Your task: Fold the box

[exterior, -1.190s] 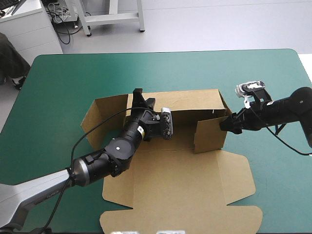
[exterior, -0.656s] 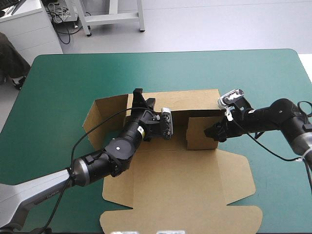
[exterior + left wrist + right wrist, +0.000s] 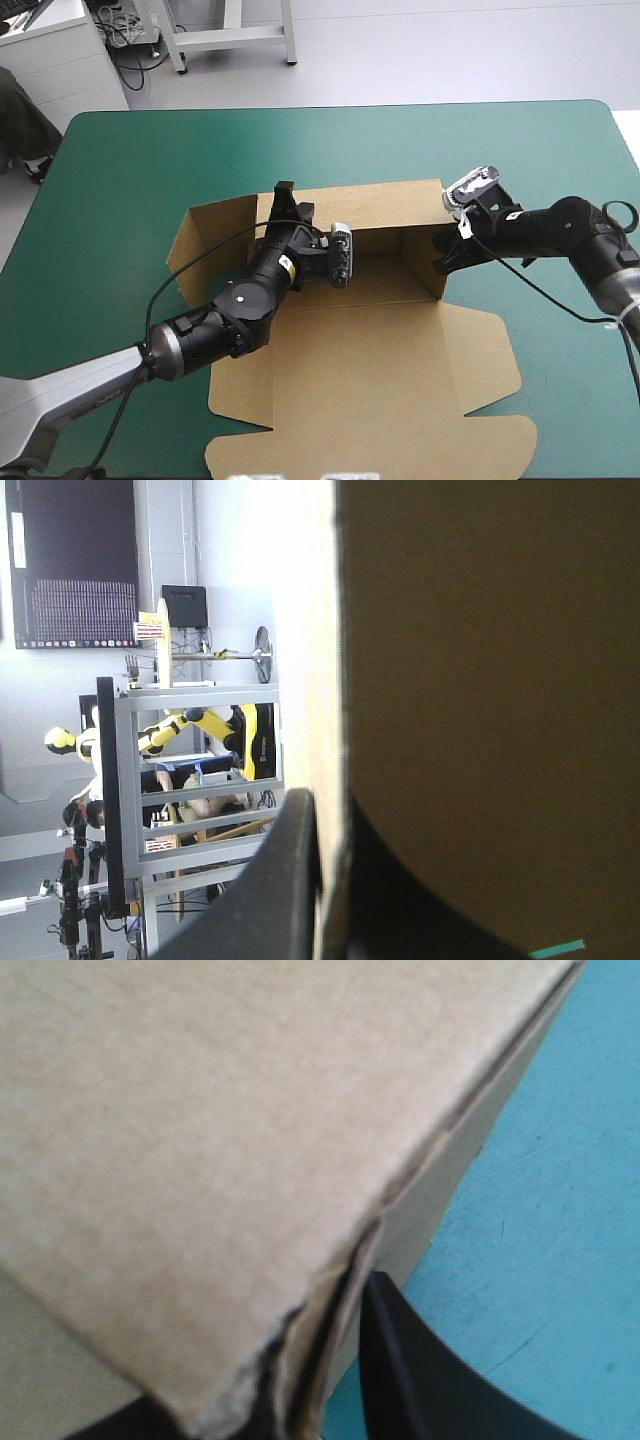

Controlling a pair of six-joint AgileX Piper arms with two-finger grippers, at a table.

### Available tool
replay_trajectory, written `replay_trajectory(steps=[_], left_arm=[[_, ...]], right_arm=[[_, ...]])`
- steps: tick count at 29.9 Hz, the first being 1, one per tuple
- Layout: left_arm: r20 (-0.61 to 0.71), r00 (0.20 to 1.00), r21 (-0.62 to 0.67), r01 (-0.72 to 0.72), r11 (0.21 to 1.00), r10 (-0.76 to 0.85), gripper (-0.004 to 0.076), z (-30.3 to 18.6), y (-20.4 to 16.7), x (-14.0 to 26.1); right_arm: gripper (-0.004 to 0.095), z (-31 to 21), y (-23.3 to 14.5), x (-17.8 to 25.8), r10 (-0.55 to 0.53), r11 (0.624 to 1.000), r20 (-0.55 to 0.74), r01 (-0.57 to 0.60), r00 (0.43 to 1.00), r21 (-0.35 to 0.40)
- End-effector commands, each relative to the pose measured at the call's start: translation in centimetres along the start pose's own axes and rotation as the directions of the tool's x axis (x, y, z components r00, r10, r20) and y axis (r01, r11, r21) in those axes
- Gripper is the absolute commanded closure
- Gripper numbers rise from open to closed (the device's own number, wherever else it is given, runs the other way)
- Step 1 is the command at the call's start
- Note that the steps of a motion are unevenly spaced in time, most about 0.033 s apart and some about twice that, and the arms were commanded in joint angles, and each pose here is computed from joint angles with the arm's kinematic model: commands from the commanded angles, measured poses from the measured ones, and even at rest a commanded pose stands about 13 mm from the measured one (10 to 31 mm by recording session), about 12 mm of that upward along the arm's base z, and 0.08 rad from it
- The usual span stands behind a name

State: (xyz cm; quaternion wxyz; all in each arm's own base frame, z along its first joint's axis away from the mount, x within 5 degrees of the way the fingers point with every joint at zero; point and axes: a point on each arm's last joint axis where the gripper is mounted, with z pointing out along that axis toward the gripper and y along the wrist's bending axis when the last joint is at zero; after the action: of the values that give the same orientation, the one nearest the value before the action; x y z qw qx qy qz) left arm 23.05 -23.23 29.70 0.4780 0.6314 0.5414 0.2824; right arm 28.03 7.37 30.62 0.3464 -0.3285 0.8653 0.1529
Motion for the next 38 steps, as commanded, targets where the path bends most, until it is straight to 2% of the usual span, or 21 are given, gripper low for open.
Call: replay_trajectory(steps=[1,6,14,17,20,24,27,29,30,33,38], left_arm=[[-0.005,0.998,0.008,0.060,0.998,-0.060,0.0756,-0.4,0.3,0.0],[0.031,0.997,0.003,0.071,0.997,-0.071,0.0731,-0.8,0.7,-0.2],[0.149,0.986,-0.047,0.076,0.996,-0.068,0.0450,-4.2,1.9,-2.7],[0.166,0.983,-0.083,0.092,0.992,-0.078,0.0349,-6.0,2.6,-3.9],[0.195,0.976,-0.113,0.124,0.986,-0.101,0.0298,-7.6,3.4,-4.8],[0.220,0.967,-0.141,0.159,0.977,-0.126,0.0298,-9.3,4.4,-5.4],[0.200,0.971,-0.175,0.169,0.970,-0.133,0.0309,-9.9,5.0,-5.2],[0.191,0.972,-0.186,0.174,0.967,-0.138,0.0384,-10.0,5.3,-4.9],[0.189,0.972,-0.190,0.178,0.966,-0.142,0.0454,-10.1,5.4,-4.8],[0.189,0.971,-0.192,0.185,0.964,-0.148,0.0745,-10.3,5.5,-4.6],[0.178,0.959,-0.133,0.244,0.961,-0.219,0.0728,-10.0,5.7,-4.3]], right_arm=[[0.0934,-1.5,0.7,-1.3,0.006,0.999,0.062,-0.004,0.998,-0.035],[0.0927,-1.5,0.2,-1.7,0.091,0.995,0.111,-0.094,0.990,0.021],[0.0919,-1.8,-1.5,-2.2,0.231,0.950,0.216,-0.268,0.949,0.160],[0.0920,-2.0,-2.1,-2.5,0.242,0.929,0.265,-0.302,0.933,0.214],[0.0920,-2.4,-2.7,-3.0,0.216,0.916,0.287,-0.296,0.933,0.270],[0.0920,-3.0,-3.4,-3.8,0.198,0.903,0.274,-0.284,0.941,0.322],[0.0926,-3.3,-3.5,-4.2,0.194,0.902,0.265,-0.278,0.944,0.331],[0.0926,-3.3,-3.5,-4.1,0.201,0.903,0.256,-0.280,0.946,0.327],[0.0926,-3.2,-3.4,-4.1,0.207,0.904,0.252,-0.283,0.945,0.321],[0.0926,-3.2,-3.3,-4.0,0.219,0.907,0.237,-0.287,0.946,0.309],[0.0926,-3.1,-3.2,-3.8,0.225,0.910,0.218,-0.285,0.950,0.303]])
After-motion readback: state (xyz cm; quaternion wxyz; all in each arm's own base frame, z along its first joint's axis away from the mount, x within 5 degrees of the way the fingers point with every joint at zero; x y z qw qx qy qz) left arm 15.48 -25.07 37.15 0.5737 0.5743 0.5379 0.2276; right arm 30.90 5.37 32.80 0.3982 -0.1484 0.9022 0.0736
